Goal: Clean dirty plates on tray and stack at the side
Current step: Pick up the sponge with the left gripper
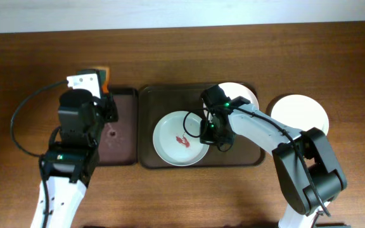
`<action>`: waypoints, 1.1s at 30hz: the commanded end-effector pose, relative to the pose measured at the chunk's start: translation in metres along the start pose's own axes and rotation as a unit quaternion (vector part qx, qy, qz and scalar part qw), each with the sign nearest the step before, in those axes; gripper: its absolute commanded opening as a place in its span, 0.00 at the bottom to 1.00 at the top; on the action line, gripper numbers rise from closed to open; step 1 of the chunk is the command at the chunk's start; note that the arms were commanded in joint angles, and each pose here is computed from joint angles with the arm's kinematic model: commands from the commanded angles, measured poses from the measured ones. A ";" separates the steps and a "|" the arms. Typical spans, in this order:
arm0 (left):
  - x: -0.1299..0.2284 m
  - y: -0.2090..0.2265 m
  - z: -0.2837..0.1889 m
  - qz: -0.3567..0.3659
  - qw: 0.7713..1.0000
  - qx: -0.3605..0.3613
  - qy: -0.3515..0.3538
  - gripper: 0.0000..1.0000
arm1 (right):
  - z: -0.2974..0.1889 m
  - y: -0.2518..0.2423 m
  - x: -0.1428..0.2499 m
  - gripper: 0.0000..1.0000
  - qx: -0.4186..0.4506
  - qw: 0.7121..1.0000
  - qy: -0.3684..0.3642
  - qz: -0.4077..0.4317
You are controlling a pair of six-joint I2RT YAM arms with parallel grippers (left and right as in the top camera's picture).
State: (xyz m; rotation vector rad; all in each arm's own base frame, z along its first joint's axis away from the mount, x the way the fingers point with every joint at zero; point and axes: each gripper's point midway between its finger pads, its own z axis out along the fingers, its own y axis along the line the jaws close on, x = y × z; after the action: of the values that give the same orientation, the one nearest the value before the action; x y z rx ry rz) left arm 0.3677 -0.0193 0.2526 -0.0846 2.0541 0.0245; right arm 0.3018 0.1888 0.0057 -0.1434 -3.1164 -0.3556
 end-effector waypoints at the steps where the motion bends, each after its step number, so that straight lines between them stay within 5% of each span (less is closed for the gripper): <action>1: -0.010 0.000 0.010 0.007 1.000 -0.004 -0.021 0.00 | -0.001 -0.012 -0.001 0.04 0.026 1.000 -0.009 -0.003; 6: -0.006 0.000 0.010 -0.154 0.988 -0.001 -0.014 0.00 | -0.001 -0.012 -0.001 0.04 0.026 1.000 -0.010 -0.003; 11: -0.001 0.000 0.010 -0.226 0.974 -0.002 -0.002 0.00 | -0.001 -0.012 -0.001 0.04 0.026 1.000 -0.009 -0.003; 33: 0.015 0.004 0.013 -0.222 0.975 -0.020 0.025 0.00 | -0.001 -0.012 -0.001 0.04 0.026 1.000 -0.010 -0.003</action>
State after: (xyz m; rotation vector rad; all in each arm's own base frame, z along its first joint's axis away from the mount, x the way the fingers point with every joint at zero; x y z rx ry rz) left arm 0.3736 -0.0201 0.2393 -0.5480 2.0258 -0.2421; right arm 0.3018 0.1888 0.0057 -0.1416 -3.1166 -0.3556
